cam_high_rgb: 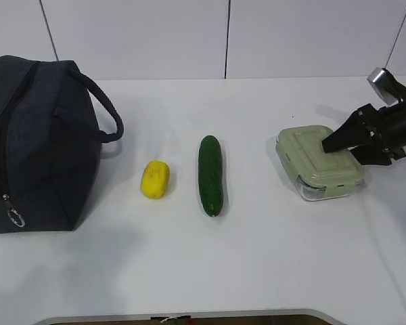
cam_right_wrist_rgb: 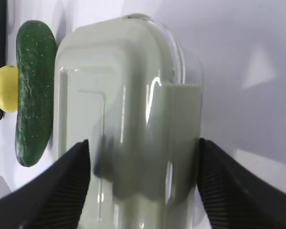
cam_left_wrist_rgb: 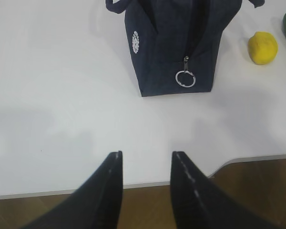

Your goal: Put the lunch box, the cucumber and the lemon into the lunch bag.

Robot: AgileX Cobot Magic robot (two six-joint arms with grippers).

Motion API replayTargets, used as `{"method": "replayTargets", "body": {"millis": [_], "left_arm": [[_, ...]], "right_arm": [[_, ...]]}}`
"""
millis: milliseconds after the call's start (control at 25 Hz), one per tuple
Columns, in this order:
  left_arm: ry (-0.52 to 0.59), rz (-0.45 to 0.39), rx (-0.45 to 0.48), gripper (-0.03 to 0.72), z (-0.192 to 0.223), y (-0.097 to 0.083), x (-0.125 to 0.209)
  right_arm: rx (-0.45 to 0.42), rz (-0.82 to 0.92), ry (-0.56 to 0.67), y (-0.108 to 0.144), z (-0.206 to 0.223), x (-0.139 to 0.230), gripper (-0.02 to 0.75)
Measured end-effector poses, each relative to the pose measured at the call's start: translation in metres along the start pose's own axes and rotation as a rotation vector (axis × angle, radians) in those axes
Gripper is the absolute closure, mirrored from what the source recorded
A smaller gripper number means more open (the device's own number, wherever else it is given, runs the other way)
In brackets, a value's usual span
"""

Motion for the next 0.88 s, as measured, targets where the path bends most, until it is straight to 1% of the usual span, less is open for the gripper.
{"method": "replayTargets", "body": {"millis": [280, 880], "left_arm": [[0.0, 0.0, 0.0, 0.446, 0.0, 0.0, 0.0], [0.0, 0.0, 0.0, 0.446, 0.0, 0.0, 0.0]], "right_arm": [[-0.003, 0.006, -0.009, -0.0002, 0.0006, -0.0012, 0.264], [-0.004, 0.045, -0.006, 0.0, 0.0006, -0.0008, 0.284]]}}
Point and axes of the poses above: a point on each arm's last joint axis where the gripper is mounted, z pointing out along that axis toward the gripper, y along the wrist's bending axis when the last joint is at zero, x = y × z, the point moved 8 cm from there along z, pointing out along that axis toward the gripper, and after that the axes turned 10 degrees about -z, right-handed, at the moved point
